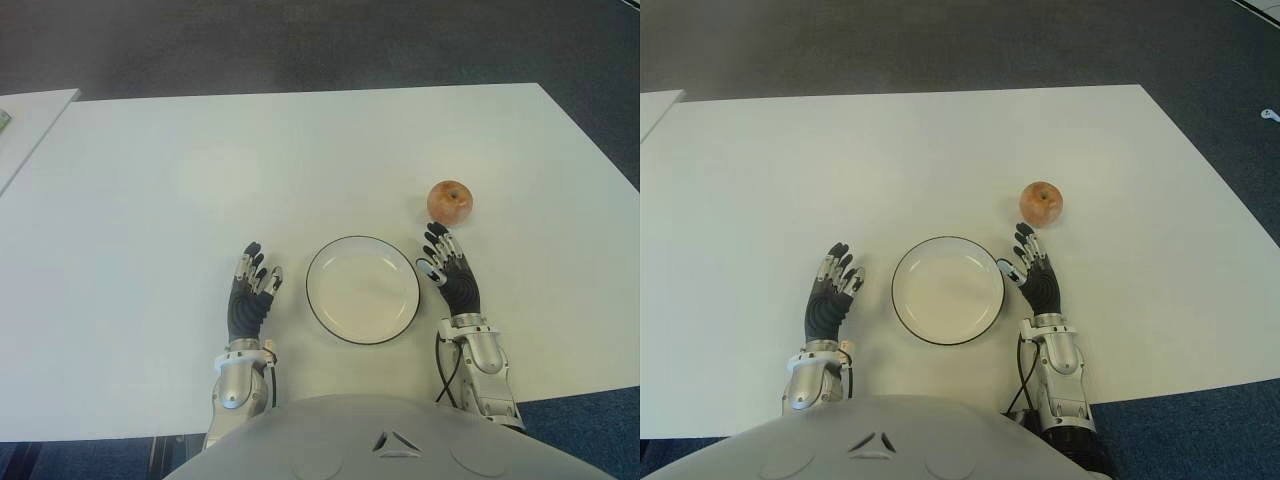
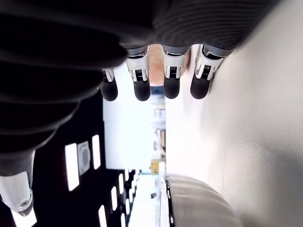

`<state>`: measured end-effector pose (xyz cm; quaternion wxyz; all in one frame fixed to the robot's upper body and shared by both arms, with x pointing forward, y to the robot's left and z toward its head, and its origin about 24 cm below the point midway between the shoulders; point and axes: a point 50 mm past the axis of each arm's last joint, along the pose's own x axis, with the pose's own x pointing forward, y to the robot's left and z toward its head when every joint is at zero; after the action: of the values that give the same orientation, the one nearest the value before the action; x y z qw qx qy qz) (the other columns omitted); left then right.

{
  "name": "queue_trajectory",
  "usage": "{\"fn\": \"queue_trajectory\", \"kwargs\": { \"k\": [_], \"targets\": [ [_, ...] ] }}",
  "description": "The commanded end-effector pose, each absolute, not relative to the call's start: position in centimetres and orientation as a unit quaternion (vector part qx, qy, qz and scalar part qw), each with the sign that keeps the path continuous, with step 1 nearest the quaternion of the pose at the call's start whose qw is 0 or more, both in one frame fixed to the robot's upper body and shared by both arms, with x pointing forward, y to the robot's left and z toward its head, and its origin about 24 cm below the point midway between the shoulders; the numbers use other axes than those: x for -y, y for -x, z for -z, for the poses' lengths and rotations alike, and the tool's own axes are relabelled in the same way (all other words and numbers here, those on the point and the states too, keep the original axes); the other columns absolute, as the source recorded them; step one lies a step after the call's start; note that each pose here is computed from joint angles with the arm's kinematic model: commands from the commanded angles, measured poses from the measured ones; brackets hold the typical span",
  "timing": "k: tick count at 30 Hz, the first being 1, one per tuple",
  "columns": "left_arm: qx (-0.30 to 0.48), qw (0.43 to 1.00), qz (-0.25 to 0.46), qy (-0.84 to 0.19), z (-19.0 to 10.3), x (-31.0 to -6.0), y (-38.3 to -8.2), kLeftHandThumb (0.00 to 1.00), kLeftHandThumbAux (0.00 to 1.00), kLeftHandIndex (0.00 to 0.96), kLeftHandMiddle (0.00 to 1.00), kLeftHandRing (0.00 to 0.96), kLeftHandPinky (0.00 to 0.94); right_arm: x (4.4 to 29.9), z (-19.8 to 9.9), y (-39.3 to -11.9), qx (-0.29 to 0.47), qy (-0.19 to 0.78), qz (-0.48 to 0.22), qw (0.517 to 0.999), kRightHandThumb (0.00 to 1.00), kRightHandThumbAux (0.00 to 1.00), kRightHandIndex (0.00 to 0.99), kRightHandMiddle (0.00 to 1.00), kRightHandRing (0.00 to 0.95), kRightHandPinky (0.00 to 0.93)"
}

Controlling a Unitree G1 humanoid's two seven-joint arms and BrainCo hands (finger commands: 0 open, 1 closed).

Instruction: Put the apples into the plate.

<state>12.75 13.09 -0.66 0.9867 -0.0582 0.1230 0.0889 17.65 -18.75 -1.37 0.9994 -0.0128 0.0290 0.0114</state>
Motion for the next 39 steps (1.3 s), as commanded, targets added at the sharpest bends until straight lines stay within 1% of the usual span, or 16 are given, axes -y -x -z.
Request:
{"fn": "queue_trajectory", "kwargs": {
  "k": [1,9,13,16,19,22,24,28,31,34,37,39],
  "targets": [
    [-0.162,0.979,-0.098,0.082,1.6,-11.8,-11.9,0.024,0.699,0.021,0.003,0.0,0.0,19.4,2.0,-17.3,-0.057,0.007,-0.016,0.998,0.096,0.563,0.0,0.004,0.0,0.0],
    [-0.163,0.978,-0.101,0.084,1.8,-11.6,-12.0,0.027,0.691,0.027,0.006,0.0,0.0,20.0,-1.8,-18.5,0.0,0.034,-0.033,0.999,0.096,0.528,0.0,0.0,0.0,0.0],
    [-0.162,0.978,-0.099,0.083,1.9,-11.6,-12.0,0.032,0.693,0.027,0.006,0.0,0.0,20.5,-2.8,-18.9,0.013,0.05,-0.041,0.998,0.116,0.539,0.001,0.0,0.0,0.0],
    [-0.162,0.978,-0.102,0.083,1.9,-11.5,-12.0,0.034,0.691,0.028,0.006,0.0,0.0,21.3,-3.6,-19.7,0.028,0.073,-0.05,0.996,0.131,0.556,0.0,0.0,0.0,0.0],
    [-0.162,0.978,-0.101,0.082,1.9,-11.5,-12.1,0.035,0.687,0.029,0.005,0.0,0.0,21.7,-4.1,-20.4,0.04,0.094,-0.054,0.993,0.154,0.577,0.001,0.0,0.0,0.0],
    [-0.161,0.978,-0.1,0.084,1.9,-11.6,-12.1,0.041,0.682,0.03,0.005,0.0,0.0,21.6,-4.8,-20.8,0.065,0.127,-0.059,0.988,0.195,0.598,0.008,0.0,0.0,0.0],
    [-0.16,0.978,-0.099,0.085,2.0,-11.6,-12.1,0.049,0.678,0.03,0.004,0.0,0.0,21.4,-5.4,-21.0,0.085,0.157,-0.067,0.982,0.254,0.611,0.022,0.009,0.0,0.012],
    [-0.158,0.979,-0.1,0.085,2.1,-11.6,-12.2,0.05,0.678,0.034,0.007,0.0,0.0,20.7,-7.2,-21.1,0.135,0.253,-0.1,0.953,0.343,0.613,0.071,0.046,0.015,0.025],
    [-0.158,0.979,-0.101,0.084,2.2,-11.7,-12.3,0.05,0.674,0.038,0.009,0.0,0.0,20.7,-7.9,-21.2,0.163,0.326,-0.113,0.924,0.372,0.607,0.098,0.06,0.027,0.054],
    [-0.156,0.98,-0.1,0.076,2.2,-11.6,-12.4,0.055,0.668,0.038,0.008,0.0,0.0,21.2,-8.8,-21.8,0.187,0.45,-0.118,0.865,0.367,0.586,0.118,0.066,0.031,0.04],
    [-0.154,0.98,-0.099,0.073,2.2,-11.6,-12.5,0.057,0.663,0.038,0.01,0.0,0.0,21.4,-9.2,-22.7,0.197,0.523,-0.115,0.821,0.36,0.568,0.123,0.069,0.028,0.02],
    [-0.154,0.981,-0.099,0.072,2.2,-11.6,-12.5,0.058,0.662,0.038,0.012,0.0,0.0,21.5,-9.4,-23.2,0.202,0.552,-0.112,0.801,0.36,0.559,0.121,0.068,0.025,0.01]
  ]
}}
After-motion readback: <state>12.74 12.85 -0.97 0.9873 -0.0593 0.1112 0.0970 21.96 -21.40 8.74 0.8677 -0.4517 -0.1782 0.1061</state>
